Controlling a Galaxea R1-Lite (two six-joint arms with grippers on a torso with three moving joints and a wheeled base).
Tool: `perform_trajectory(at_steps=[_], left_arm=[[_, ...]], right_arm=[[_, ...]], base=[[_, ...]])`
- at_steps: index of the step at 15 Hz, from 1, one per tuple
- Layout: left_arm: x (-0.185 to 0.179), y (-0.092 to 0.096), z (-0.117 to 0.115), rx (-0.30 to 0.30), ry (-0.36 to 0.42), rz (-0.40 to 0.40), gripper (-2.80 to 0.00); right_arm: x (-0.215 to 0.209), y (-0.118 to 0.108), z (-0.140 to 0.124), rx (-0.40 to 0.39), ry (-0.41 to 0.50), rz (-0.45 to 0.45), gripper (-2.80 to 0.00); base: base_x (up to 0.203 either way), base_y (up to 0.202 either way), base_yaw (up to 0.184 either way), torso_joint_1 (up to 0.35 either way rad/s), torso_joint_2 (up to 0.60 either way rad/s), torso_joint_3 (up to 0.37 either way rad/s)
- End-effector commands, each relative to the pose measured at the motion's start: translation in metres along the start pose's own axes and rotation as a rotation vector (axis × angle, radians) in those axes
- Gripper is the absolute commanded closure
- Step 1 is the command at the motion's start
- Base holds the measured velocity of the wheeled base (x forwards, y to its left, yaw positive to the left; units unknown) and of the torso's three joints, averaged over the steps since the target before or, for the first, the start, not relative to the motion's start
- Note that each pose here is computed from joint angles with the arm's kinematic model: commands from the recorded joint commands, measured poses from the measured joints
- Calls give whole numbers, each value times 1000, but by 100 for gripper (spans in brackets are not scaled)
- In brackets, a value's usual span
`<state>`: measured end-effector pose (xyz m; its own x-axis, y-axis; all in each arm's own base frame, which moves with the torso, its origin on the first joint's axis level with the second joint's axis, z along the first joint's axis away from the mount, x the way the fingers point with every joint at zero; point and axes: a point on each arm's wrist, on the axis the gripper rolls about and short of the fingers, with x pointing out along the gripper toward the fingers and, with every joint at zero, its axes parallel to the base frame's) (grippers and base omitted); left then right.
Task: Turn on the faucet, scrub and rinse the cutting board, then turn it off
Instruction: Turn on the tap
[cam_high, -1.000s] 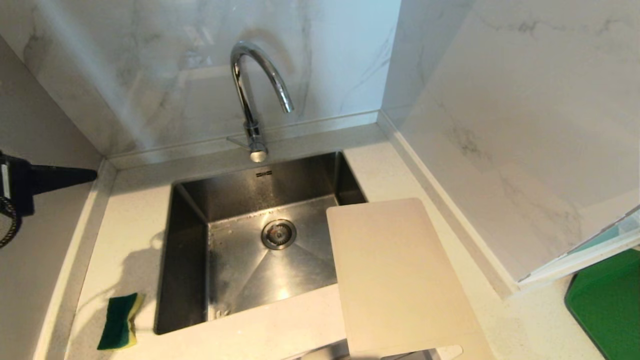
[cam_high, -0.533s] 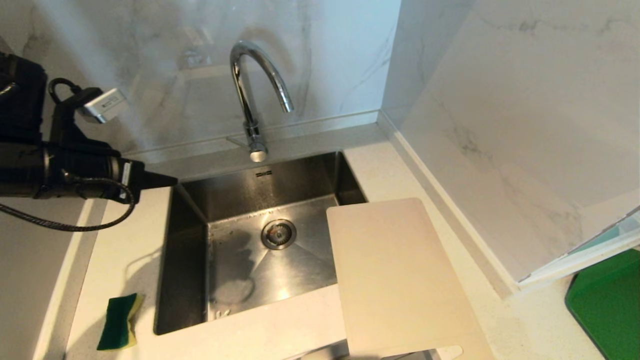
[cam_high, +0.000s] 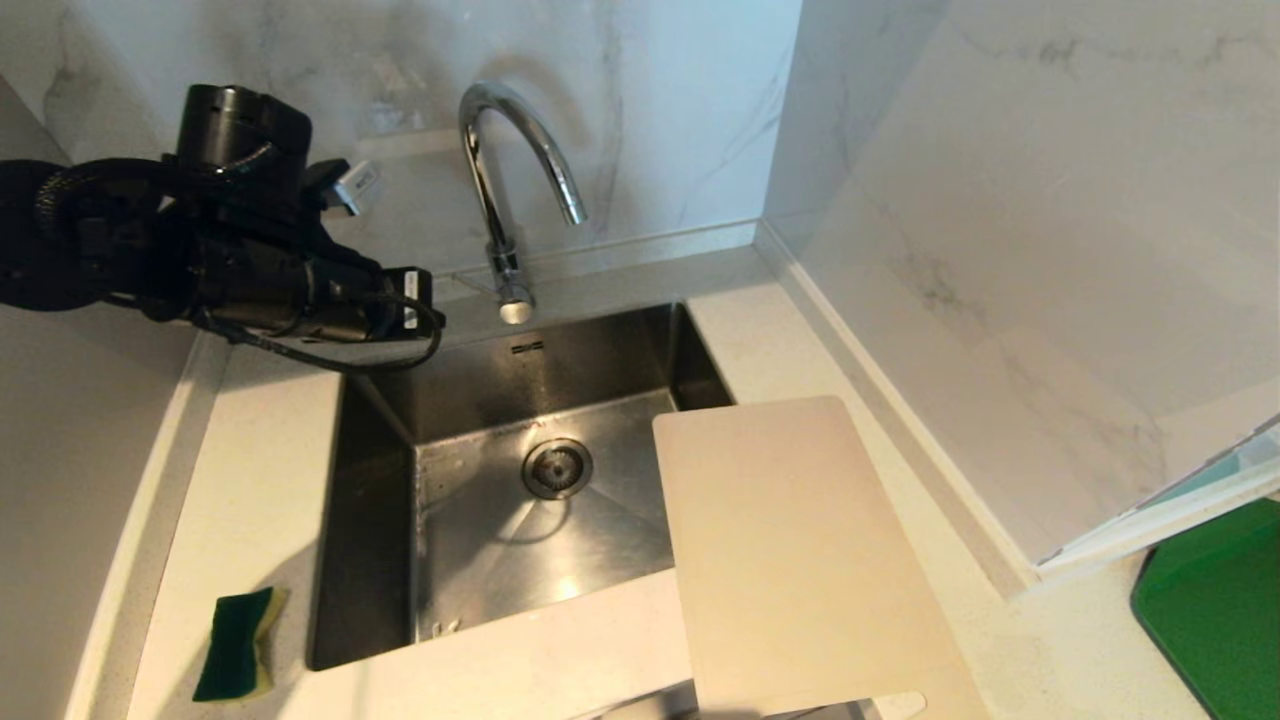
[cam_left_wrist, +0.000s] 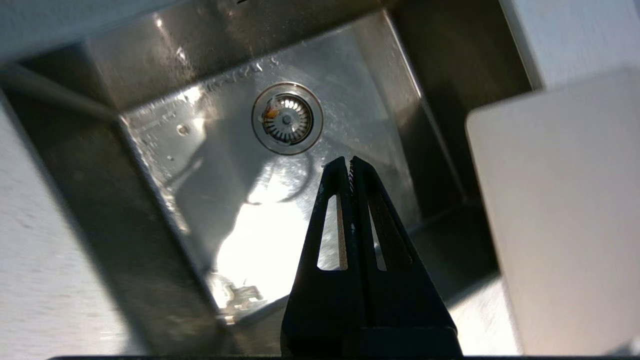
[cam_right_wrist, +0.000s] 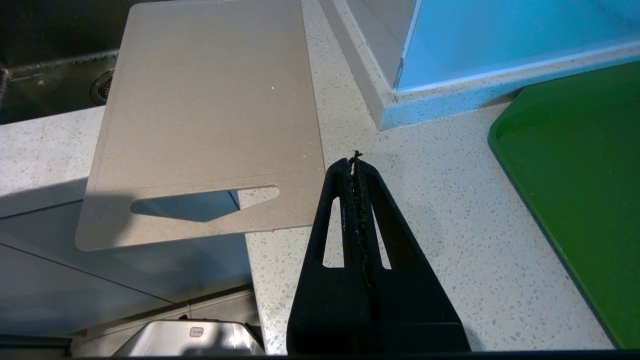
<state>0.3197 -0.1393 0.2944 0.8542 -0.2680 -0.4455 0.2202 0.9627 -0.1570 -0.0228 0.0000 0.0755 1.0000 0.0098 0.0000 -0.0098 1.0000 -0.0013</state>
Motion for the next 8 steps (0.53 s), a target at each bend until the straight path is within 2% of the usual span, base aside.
perform_trajectory(at_steps=[1,3,5,6,8], left_arm=[[34,-7,0,-130,6,44,0],[41,-11,9,-286,-33,38,0],[50,-13,14,-417,-70,14,0],[57,-14,15,-473,-92,4,0],[68,-19,13,-549,-111,-15,0]], right_arm=[[0,0,0,0,2,1,0],[0,0,0,0,2,1,0],[0,0,0,0,2,1,0],[0,0,0,0,2,1,0],[0,0,0,0,2,1,0]], base=[[0,0,0,0,0,0],[0,0,0,0,0,0],[0,0,0,0,0,0],[0,0,0,0,0,0],[0,0,0,0,0,0]])
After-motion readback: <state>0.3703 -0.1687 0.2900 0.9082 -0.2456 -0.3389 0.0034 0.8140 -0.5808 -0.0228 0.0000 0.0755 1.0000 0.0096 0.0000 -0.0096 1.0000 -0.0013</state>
